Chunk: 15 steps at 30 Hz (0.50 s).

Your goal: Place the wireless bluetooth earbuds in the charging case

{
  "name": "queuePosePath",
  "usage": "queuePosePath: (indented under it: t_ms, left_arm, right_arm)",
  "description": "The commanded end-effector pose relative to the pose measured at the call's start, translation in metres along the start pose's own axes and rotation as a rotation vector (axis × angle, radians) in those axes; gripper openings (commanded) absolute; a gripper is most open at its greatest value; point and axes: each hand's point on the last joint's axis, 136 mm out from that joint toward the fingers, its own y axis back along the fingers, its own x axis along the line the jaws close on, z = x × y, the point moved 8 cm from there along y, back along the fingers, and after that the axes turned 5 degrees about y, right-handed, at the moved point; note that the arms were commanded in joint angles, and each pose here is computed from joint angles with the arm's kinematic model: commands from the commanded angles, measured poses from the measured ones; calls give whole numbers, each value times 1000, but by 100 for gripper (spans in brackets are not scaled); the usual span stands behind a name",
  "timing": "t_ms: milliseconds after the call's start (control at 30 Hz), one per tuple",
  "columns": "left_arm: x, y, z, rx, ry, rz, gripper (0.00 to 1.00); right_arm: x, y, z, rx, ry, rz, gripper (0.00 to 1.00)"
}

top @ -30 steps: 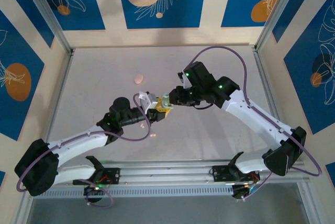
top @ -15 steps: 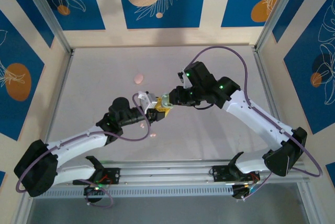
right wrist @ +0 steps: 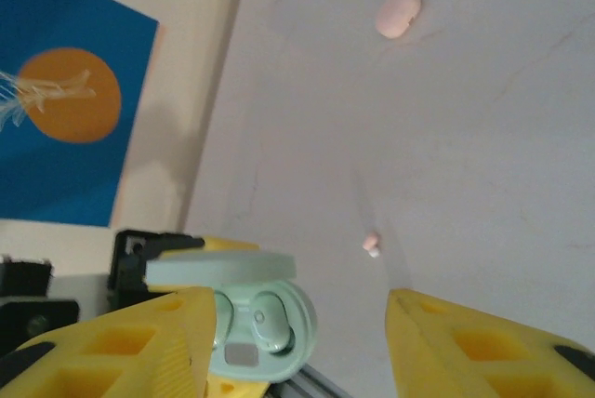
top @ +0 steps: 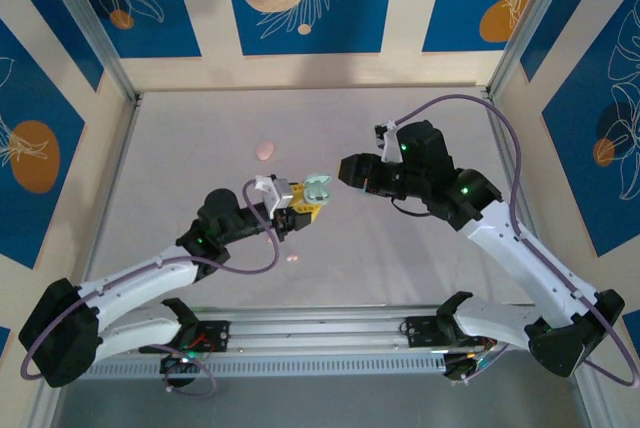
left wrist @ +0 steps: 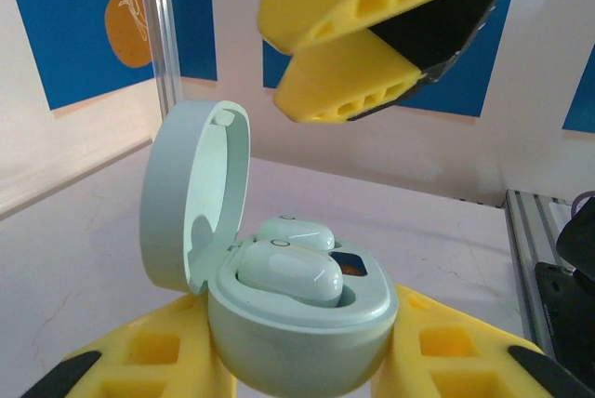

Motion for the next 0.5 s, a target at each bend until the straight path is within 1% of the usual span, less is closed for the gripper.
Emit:
queuePosePath:
  t_ms: [0, 167, 467]
  left_arm:
    - [-5, 3, 8, -49, -42, -14, 33]
    - [-5, 1, 16, -56, -51, -13, 33]
    - [-1, 1, 15, -71, -31, 35, 33]
  right_arm:
    - [3, 0, 5, -34, -39, 59, 54]
    - [-2, 4, 4, -52, -88, 70, 56]
    - [-21, 26, 2, -80, -158, 77, 59]
